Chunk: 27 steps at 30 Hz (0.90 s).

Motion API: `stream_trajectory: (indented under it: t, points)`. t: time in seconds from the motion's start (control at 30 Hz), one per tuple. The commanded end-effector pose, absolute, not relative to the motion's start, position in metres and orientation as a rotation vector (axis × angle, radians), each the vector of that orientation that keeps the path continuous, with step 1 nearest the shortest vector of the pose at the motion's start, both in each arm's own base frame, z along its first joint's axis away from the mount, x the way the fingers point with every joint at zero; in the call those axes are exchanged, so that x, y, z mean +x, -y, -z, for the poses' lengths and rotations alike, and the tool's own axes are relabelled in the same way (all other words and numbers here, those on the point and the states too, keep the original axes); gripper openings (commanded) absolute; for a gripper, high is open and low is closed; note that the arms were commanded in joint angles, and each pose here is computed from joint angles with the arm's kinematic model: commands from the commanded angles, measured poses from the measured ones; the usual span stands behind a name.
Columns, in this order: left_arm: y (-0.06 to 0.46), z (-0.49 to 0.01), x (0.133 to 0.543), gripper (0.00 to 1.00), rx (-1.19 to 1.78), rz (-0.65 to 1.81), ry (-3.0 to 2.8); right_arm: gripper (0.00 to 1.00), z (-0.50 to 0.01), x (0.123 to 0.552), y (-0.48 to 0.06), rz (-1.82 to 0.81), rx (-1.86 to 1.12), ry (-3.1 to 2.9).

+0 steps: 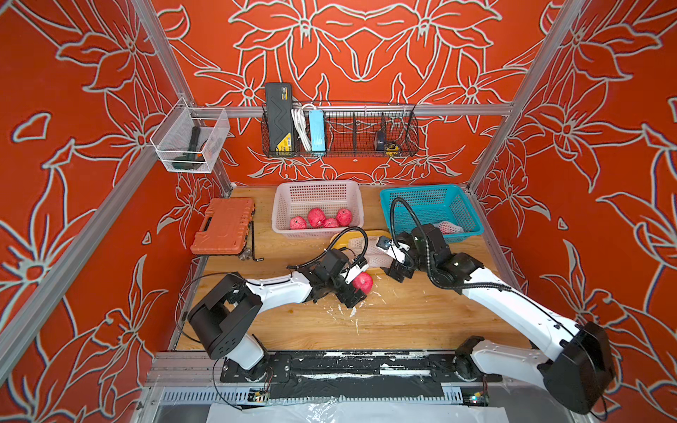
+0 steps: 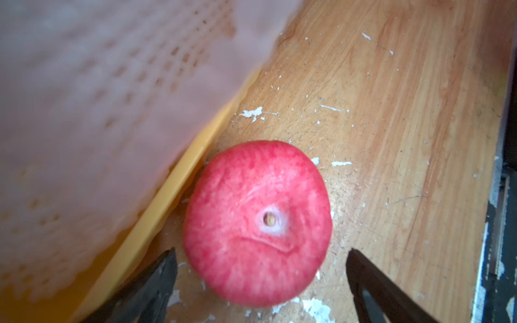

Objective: Remove foam nets from apples
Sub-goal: Pick up the apple from the center of the board.

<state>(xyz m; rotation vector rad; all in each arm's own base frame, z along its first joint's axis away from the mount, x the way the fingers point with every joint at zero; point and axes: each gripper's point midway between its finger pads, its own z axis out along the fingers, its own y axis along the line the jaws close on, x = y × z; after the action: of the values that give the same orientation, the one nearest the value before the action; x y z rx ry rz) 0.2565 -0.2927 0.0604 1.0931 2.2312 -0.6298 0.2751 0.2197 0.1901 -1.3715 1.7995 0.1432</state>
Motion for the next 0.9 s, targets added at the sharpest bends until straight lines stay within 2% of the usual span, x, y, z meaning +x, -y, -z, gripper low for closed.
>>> stream_trajectory:
  t: [0.0,0.3,0.43,0.57,0.87]
  points:
    - [0.306,-0.071,0.264,0.94,1.123,0.649,-2.158,0.99,-0.190,0.273,-0.213,-0.120,-1.347,-1.814]
    - [0.321,-0.068,0.272,0.94,1.160,0.677,-2.141,0.99,-0.186,0.273,-0.210,-0.107,-1.347,-1.822]
    - [0.320,-0.060,0.275,0.88,1.162,0.655,-2.177,0.99,-0.184,0.273,-0.209,-0.107,-1.343,-1.827]
    - [0.317,-0.052,0.272,0.77,1.170,0.648,-2.221,0.99,-0.184,0.273,-0.209,-0.102,-1.333,-1.823]
    - [0.308,-0.062,0.262,0.65,1.148,0.651,-2.228,0.99,-0.189,0.272,-0.205,-0.087,-1.310,-1.808]
